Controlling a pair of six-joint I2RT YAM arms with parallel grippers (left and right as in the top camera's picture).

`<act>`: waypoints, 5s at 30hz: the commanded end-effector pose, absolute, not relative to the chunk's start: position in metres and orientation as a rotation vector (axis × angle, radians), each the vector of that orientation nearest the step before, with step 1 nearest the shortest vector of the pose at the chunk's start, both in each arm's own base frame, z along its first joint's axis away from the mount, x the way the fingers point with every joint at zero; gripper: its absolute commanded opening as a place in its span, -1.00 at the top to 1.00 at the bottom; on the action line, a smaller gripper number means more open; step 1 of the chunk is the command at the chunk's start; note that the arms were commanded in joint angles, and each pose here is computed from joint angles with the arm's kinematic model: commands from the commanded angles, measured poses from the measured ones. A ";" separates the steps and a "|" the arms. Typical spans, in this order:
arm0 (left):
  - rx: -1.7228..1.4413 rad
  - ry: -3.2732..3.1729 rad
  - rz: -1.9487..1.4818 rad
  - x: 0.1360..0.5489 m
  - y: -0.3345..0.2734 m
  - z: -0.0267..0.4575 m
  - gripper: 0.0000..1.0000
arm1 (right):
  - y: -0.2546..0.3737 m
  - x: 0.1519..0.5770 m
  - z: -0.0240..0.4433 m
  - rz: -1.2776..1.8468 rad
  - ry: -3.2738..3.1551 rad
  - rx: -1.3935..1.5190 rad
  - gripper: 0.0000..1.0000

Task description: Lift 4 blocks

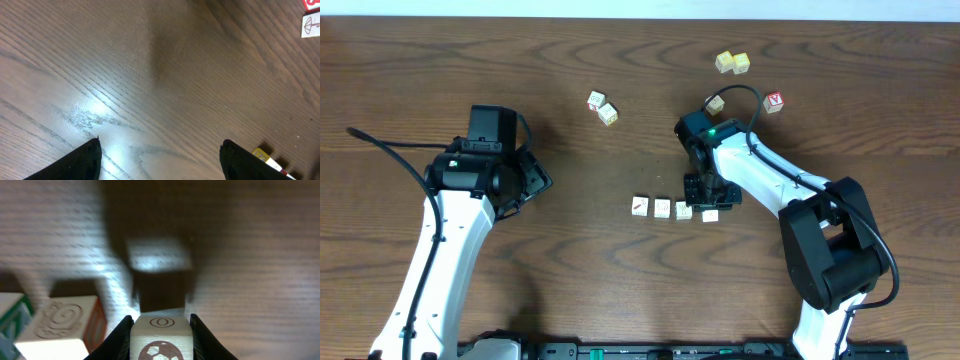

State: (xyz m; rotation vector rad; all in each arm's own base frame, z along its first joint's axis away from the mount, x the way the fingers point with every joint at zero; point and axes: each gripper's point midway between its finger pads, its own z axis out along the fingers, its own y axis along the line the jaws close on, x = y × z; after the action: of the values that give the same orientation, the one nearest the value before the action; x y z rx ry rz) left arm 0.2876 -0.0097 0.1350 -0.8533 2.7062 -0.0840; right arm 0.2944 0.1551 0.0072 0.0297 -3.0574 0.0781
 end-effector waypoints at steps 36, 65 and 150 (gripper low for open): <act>-0.856 2.714 -0.059 0.286 -0.006 0.132 -0.52 | 0.145 0.317 0.023 -0.014 -3.071 0.090 0.24; -0.856 2.714 -0.058 0.287 -0.006 0.131 -0.52 | 0.117 0.258 0.015 0.072 -2.837 0.047 0.97; -0.251 3.171 -0.518 0.286 -0.143 0.015 0.85 | 0.148 0.287 0.005 -0.111 -2.961 -0.005 0.85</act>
State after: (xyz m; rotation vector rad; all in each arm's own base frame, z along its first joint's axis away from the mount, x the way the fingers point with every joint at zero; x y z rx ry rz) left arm 0.2914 -0.1362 0.0282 -0.2936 3.1335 -0.5171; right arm 0.2874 0.1460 0.0058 -0.0083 -2.9633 -0.0876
